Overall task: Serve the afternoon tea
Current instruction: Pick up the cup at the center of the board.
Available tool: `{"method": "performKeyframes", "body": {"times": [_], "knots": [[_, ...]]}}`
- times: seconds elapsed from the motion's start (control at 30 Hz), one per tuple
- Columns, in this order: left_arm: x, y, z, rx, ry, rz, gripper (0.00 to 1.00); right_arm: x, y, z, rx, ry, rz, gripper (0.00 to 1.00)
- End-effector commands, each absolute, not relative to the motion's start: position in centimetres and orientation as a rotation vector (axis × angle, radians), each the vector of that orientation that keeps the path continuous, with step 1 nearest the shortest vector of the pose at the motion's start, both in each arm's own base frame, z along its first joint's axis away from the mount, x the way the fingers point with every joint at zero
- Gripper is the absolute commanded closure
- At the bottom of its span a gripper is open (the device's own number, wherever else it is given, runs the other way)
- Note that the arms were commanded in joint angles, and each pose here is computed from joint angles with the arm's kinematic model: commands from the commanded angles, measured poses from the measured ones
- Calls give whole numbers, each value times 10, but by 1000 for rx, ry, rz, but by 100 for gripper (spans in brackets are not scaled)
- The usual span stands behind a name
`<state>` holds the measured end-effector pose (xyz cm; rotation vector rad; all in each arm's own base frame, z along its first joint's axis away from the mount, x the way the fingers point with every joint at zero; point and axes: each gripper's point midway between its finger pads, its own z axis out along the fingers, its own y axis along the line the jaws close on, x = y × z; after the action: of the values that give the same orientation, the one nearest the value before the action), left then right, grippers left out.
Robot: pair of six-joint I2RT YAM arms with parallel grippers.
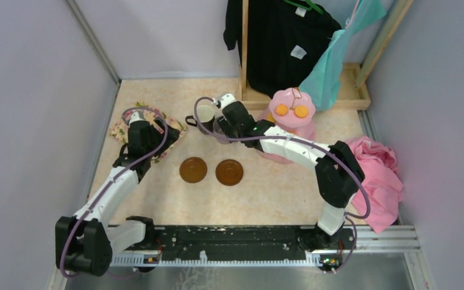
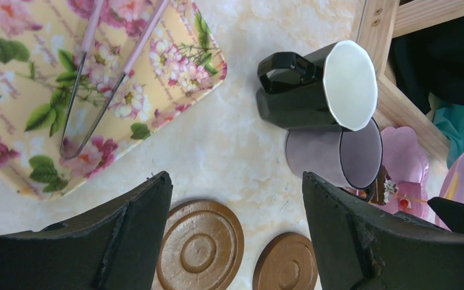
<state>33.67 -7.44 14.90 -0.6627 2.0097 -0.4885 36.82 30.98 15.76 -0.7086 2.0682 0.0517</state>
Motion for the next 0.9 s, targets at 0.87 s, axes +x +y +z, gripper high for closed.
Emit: {"method": "performKeyframes", "body": {"times": [0.87], "knots": [[380, -83, 186, -542, 1914, -505, 15, 389, 302, 112, -844, 2156, 291, 45]]}}
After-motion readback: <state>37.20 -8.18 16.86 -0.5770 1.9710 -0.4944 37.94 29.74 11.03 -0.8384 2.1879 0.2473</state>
